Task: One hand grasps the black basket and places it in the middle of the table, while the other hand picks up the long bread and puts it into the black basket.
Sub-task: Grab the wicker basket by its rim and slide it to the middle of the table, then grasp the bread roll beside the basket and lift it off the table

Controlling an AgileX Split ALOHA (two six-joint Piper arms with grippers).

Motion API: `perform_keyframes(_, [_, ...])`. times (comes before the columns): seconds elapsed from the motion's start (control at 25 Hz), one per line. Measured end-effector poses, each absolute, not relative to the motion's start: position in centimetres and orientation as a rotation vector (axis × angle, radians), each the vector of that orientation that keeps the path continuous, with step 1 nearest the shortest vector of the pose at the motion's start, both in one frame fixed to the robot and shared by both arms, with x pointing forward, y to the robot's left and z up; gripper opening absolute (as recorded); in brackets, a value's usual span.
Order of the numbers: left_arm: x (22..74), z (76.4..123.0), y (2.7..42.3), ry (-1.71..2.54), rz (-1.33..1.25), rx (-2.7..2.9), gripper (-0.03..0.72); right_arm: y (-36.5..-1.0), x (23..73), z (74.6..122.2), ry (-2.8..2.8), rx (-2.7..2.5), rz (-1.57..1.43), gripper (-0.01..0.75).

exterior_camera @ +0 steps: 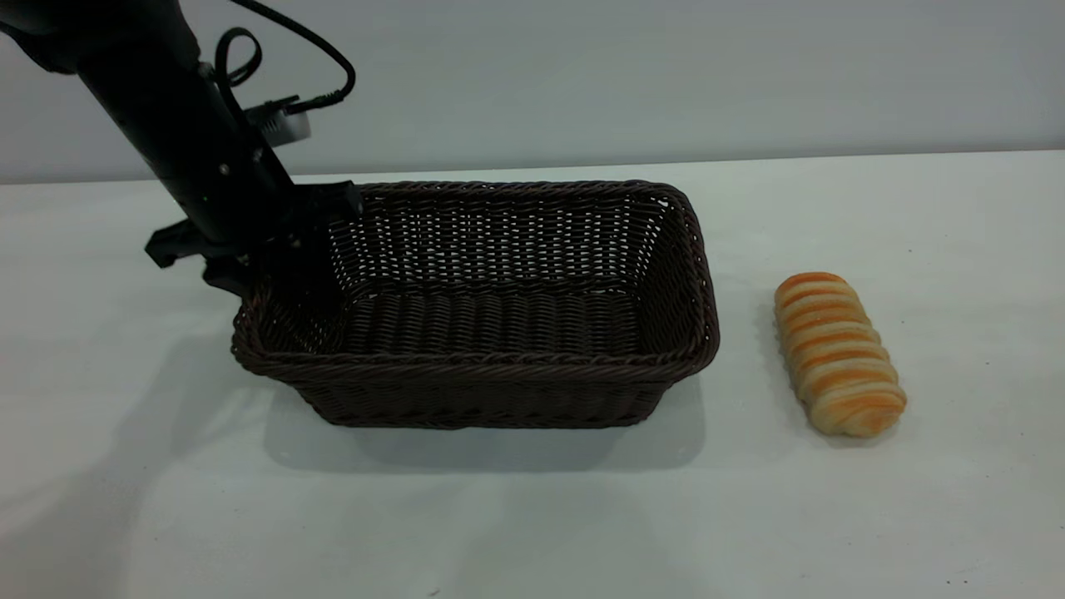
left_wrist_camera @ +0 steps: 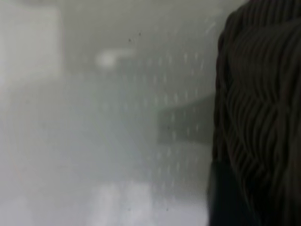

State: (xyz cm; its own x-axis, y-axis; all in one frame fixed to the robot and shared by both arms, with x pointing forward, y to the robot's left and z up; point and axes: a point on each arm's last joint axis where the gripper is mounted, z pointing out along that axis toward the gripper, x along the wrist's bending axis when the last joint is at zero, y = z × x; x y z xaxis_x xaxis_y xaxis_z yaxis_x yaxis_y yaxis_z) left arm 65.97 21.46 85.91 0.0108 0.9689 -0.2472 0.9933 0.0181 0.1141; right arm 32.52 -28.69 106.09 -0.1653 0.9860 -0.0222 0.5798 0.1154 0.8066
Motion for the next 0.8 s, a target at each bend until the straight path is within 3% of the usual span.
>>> perform_keyframes(0.08, [65.9, 87.0, 21.8, 2.039, -0.116, 2.044, 0.53, -28.7, 32.5, 106.1, 1.816, 1.519, 0.9, 0.491])
perform_keyframes(0.2, [65.6, 89.5, 22.6, 2.045, -0.039, 2.09, 0.584, -28.7, 32.7, 106.0, 1.825, 1.529, 0.892, 0.491])
perform_keyframes(0.44, [64.4, 96.8, 24.2, 2.052, 0.165, 2.074, 0.553, -27.9, 35.7, 104.6, 1.931, 1.634, 0.888, 0.491])
perform_keyframes(0.8, [62.2, 104.1, 24.6, 1.957, 0.296, 1.979, 0.491, -26.5, 45.0, 103.1, 2.06, 1.717, 0.929, 0.491])
